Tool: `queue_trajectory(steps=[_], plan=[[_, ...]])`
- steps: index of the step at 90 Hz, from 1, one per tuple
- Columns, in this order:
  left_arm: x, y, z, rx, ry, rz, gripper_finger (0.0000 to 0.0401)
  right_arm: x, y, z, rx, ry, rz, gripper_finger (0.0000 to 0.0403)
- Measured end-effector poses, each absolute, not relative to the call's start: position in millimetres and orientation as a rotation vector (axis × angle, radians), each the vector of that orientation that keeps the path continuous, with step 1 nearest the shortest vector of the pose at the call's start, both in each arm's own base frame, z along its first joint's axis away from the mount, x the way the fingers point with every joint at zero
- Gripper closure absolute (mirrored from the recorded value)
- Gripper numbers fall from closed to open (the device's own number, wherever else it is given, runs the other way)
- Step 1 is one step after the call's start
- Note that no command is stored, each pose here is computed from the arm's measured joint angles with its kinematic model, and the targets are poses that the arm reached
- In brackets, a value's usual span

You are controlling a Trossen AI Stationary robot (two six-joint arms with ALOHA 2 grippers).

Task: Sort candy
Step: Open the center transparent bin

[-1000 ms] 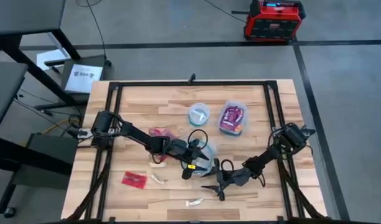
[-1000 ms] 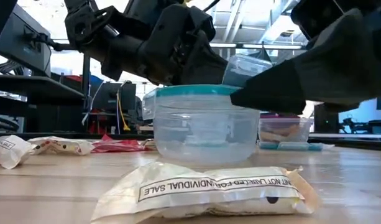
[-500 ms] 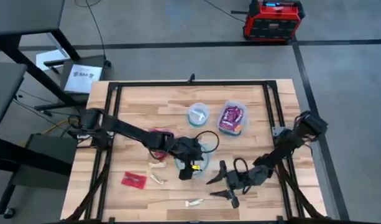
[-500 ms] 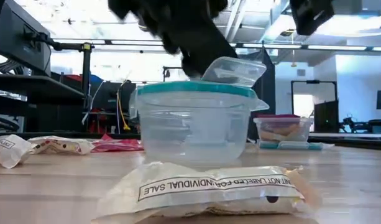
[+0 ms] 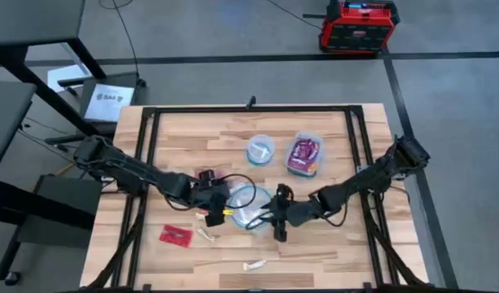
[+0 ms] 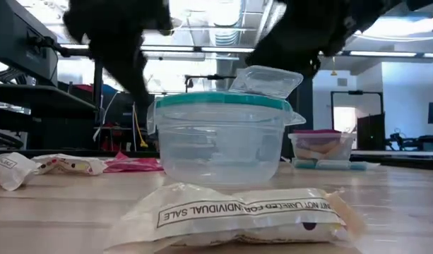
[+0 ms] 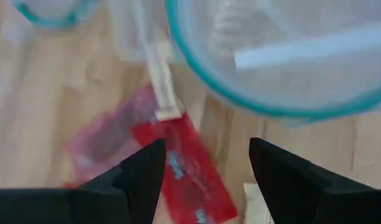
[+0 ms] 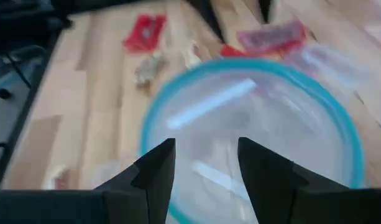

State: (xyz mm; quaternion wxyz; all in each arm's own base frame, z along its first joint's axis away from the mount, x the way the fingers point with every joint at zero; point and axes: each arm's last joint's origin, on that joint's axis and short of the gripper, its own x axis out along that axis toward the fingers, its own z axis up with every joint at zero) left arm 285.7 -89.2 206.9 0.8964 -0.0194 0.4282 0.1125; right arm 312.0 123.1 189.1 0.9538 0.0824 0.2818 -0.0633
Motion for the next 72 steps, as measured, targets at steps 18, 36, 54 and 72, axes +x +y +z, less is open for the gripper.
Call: queue_trajectory(steps=[18, 36, 54, 72], plan=[[288, -95, 189, -0.203, 0.716, 0.121, 0.0182, 310, 116, 184, 0.146, 0.635, -0.158, 0.0242], [296, -120, 180, -0.262, 0.667, -0.043, 0.0182, 308, 97, 175, 0.101, 0.747, -0.231, 0.0242], [314, -149, 151, -0.324, 0.635, -0.126, 0.0182, 315, 74, 176, 0.079, 0.745, -0.273, 0.0242], [320, -160, 166, -0.279, 0.77, -0.136, 0.0182, 322, 72, 195, 0.077, 0.742, -0.21, 0.0242]])
